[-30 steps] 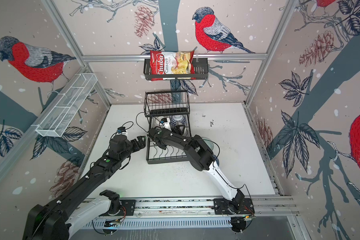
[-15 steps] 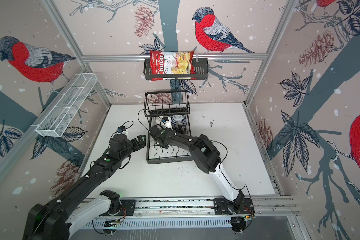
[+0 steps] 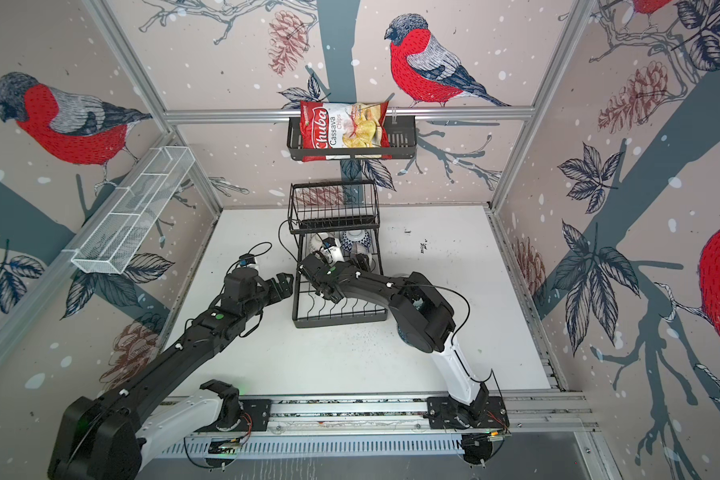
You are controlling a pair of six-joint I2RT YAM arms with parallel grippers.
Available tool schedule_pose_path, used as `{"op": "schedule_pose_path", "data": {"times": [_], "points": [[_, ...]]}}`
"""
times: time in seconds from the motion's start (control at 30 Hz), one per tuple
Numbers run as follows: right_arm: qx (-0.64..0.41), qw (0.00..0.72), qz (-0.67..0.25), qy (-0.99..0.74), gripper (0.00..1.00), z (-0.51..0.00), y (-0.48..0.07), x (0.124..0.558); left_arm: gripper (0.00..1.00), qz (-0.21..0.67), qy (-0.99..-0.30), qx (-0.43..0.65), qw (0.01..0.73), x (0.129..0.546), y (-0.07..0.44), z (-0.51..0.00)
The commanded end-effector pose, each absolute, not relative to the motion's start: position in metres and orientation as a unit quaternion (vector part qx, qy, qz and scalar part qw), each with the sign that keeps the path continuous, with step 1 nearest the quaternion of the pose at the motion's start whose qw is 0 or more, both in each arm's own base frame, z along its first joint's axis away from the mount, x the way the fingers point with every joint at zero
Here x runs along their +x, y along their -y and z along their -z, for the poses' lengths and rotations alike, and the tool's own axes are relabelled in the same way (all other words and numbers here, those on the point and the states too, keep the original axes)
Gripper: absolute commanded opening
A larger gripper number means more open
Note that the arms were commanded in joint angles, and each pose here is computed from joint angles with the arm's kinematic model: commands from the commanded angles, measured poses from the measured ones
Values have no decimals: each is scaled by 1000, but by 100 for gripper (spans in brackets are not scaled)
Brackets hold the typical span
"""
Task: Load the bowls into the dish rack
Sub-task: 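Withdraw the right gripper and move it to the pale green bowl rim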
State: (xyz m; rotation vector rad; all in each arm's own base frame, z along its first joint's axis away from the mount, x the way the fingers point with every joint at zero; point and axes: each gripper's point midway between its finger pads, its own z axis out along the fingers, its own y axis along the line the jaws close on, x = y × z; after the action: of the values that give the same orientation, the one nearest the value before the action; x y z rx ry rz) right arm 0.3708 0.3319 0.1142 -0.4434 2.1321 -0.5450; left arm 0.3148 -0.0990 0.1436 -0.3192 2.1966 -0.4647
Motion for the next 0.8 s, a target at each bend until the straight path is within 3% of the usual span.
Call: {"op": "schedule_pose_path", "data": {"times": [0.0, 0.33, 0.77], "points": [[-178, 444, 180, -859, 98, -121, -343, 368, 96, 188, -880, -117, 421, 315, 102, -145], [-177, 448, 78, -873, 97, -139, -340, 341, 96, 207, -906, -87, 359, 303, 118, -124], [-124, 427, 22, -896, 95, -160, -282, 325, 95, 202, -937, -57, 278, 268, 137, -91]]}}
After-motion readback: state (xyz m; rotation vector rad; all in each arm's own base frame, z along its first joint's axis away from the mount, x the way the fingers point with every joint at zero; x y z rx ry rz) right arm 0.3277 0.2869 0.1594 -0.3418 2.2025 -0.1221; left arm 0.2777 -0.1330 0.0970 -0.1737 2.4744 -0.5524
